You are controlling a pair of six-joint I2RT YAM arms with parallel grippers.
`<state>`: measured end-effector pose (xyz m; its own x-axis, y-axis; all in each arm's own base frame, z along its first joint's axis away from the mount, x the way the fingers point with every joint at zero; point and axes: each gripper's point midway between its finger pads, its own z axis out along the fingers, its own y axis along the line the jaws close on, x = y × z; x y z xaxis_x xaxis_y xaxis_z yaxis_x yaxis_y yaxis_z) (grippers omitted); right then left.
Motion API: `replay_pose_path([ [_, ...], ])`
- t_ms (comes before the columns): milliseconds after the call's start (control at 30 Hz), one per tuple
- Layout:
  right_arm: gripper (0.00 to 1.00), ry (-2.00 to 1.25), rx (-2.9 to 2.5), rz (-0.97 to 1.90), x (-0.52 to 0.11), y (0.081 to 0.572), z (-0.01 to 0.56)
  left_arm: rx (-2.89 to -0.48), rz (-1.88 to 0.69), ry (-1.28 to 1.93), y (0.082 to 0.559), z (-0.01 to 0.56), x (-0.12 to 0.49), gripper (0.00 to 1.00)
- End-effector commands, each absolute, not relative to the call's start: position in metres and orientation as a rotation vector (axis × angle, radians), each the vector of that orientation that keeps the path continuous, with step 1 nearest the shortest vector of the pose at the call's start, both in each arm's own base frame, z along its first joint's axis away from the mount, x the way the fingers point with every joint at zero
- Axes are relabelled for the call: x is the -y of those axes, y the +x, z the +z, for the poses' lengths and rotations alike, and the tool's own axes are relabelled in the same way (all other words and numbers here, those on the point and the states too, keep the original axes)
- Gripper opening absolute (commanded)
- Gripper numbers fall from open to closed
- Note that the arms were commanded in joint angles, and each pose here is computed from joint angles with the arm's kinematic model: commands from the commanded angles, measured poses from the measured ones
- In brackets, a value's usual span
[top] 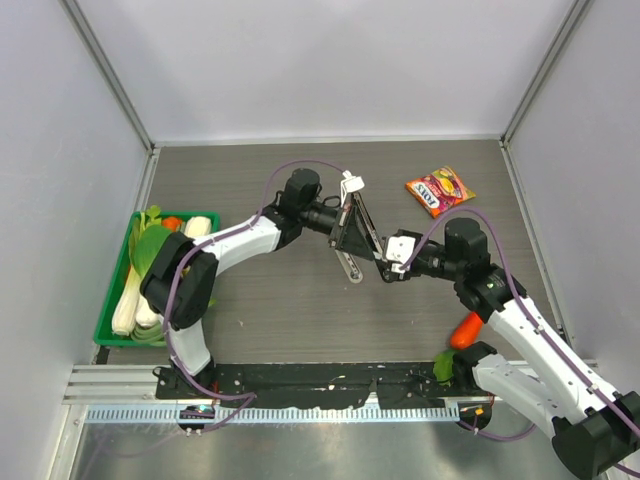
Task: Load the staples into the stapler
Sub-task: Pick up the staple from the center of the board.
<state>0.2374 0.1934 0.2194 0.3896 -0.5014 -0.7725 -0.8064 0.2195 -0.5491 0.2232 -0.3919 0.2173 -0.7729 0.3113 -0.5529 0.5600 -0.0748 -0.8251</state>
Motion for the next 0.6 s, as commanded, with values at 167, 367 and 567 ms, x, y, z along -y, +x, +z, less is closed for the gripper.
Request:
replay_pose_path([
  [167, 0.51, -1.465, -1.160, 0.305, -0.1970, 0.2343, 0.2340, -1.912, -1.939, 1.017, 0.2198, 0.2386, 0.3844, 0.03],
  [367, 0.50, -1.483, -1.149, 0.367, -0.2029, 0.2268, 0.2336, -1.926, -1.937, 1.008, 0.2215, 0.2340, 0.3855, 0.03],
  [567, 0.46, -1.479, -1.159, 0.389, -0.2046, 0.2268, 0.2312, -1.936, -1.938, 1.001, 0.2231, 0.2322, 0.3866, 0.03],
])
